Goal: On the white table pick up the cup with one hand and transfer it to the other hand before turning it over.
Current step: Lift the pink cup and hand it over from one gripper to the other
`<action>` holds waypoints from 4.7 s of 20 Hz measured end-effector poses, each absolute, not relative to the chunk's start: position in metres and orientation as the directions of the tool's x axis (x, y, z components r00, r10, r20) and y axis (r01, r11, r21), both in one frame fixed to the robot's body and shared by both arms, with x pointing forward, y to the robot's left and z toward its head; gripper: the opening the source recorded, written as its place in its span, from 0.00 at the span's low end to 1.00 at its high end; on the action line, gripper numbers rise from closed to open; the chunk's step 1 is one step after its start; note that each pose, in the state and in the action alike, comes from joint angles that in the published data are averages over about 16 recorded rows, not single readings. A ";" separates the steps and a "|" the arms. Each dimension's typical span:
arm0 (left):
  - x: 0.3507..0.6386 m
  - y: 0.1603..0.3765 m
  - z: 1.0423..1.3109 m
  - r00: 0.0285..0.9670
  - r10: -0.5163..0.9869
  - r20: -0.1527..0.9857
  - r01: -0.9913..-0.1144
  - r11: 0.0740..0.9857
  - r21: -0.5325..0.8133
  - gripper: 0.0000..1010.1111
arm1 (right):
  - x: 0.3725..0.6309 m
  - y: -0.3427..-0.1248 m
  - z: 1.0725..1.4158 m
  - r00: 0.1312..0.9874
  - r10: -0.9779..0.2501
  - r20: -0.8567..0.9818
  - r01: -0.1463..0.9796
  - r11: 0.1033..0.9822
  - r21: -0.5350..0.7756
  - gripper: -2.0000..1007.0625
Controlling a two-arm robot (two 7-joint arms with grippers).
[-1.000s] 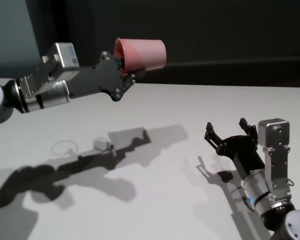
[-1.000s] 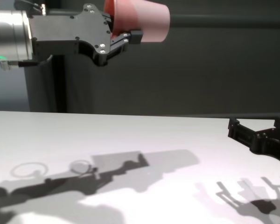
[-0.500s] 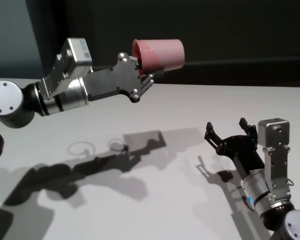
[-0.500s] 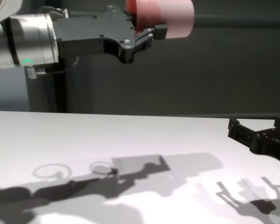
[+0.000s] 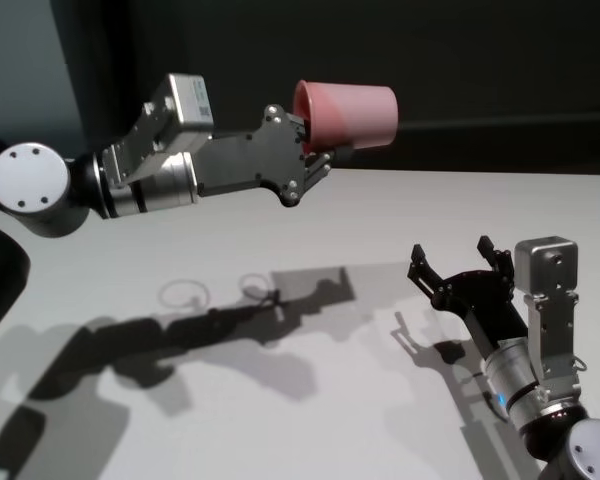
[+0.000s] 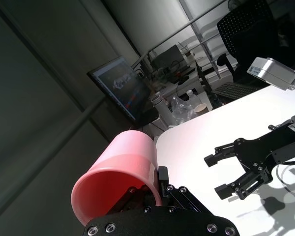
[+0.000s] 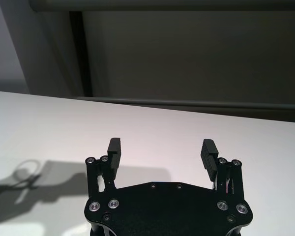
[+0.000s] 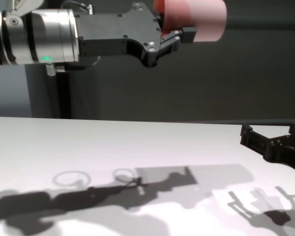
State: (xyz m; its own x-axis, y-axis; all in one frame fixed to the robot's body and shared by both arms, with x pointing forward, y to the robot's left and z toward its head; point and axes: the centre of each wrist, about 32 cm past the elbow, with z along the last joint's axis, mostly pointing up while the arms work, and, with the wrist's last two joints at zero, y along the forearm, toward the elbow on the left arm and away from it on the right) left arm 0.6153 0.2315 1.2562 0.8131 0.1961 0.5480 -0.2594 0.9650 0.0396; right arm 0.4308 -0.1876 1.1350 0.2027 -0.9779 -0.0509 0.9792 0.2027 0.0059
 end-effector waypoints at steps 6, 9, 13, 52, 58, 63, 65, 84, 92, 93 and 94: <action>0.621 0.231 1.257 0.811 0.176 0.558 -0.243 0.969 0.046 0.04 | 0.431 -0.188 1.135 0.203 -0.978 -0.051 0.979 0.203 0.006 0.99; 0.623 0.233 1.256 0.810 0.172 0.561 -0.240 0.970 0.048 0.04 | 0.431 -0.188 1.135 0.203 -0.978 -0.051 0.979 0.203 0.006 0.99; 0.624 0.238 1.255 0.808 0.176 0.562 -0.243 0.969 0.046 0.04 | 0.431 -0.188 1.135 0.203 -0.978 -0.051 0.979 0.203 0.006 0.99; 0.611 0.262 1.243 0.828 0.206 0.521 -0.267 0.963 0.043 0.04 | 0.434 -0.186 1.135 0.216 -0.974 -0.065 0.976 0.216 0.007 0.99; 0.611 0.263 1.243 0.827 0.205 0.524 -0.266 0.963 0.042 0.04 | 0.443 -0.187 1.133 0.265 -0.949 -0.168 0.963 0.268 0.008 0.99; 0.611 0.263 1.243 0.826 0.204 0.526 -0.265 0.963 0.042 0.04 | 0.451 -0.190 1.131 0.330 -0.886 -0.326 0.941 0.336 0.037 0.99; 0.611 0.263 1.243 0.826 0.204 0.526 -0.265 0.963 0.042 0.04 | 0.454 -0.192 1.130 0.357 -0.847 -0.394 0.930 0.363 0.061 0.99; 0.612 0.263 1.243 0.825 0.203 0.528 -0.264 0.964 0.043 0.04 | 0.483 -0.175 1.126 0.538 -0.371 -0.757 0.813 0.466 0.350 0.99; 0.612 0.263 1.243 0.824 0.203 0.528 -0.264 0.964 0.043 0.04 | 0.492 -0.166 1.124 0.528 -0.278 -0.802 0.810 0.447 0.379 0.99; 0.612 0.263 1.243 0.824 0.203 0.528 -0.264 0.964 0.043 0.04 | 0.492 -0.165 1.124 0.527 -0.272 -0.805 0.810 0.446 0.381 0.99; 0.612 0.263 1.243 0.824 0.203 0.528 -0.264 0.964 0.043 0.04 | 0.493 -0.164 1.124 0.527 -0.266 -0.807 0.810 0.444 0.383 0.99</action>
